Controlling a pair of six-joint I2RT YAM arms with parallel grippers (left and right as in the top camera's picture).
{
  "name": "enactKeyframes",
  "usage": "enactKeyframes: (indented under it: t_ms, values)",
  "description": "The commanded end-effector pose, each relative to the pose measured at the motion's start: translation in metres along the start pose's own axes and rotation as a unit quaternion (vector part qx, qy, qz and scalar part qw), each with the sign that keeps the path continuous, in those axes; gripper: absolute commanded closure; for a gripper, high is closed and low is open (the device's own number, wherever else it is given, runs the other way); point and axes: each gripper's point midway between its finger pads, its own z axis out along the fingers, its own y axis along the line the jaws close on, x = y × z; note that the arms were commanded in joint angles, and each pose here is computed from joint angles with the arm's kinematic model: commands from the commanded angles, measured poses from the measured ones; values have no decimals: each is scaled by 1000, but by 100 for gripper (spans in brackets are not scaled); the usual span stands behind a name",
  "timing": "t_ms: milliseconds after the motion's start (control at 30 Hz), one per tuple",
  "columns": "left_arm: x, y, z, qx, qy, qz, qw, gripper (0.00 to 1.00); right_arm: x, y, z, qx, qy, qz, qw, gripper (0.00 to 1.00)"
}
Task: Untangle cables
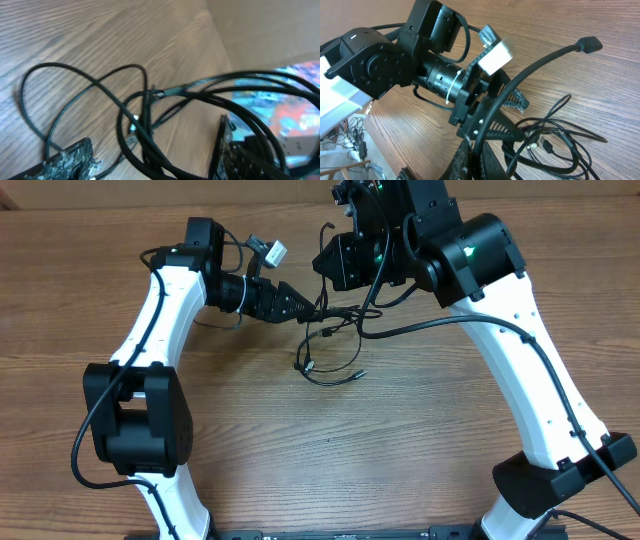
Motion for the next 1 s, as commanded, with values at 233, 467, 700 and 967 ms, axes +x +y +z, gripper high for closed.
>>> enactKeyframes:
  t_ms: [233, 467, 700, 967]
  values:
    - [35, -23, -1, 50, 45, 103, 992, 18, -13, 13, -27, -6, -38, -13, 999, 96]
    - [29, -27, -6, 63, 21, 183, 981, 17, -13, 13, -27, -6, -36, -13, 999, 96]
    - [22, -54, -40, 69, -9, 256, 964, 19, -11, 4, -29, 2, -32, 0, 999, 96]
    - [16, -67, -26, 77, -10, 306, 949, 15, -12, 2, -30, 2, -33, 12, 999, 96]
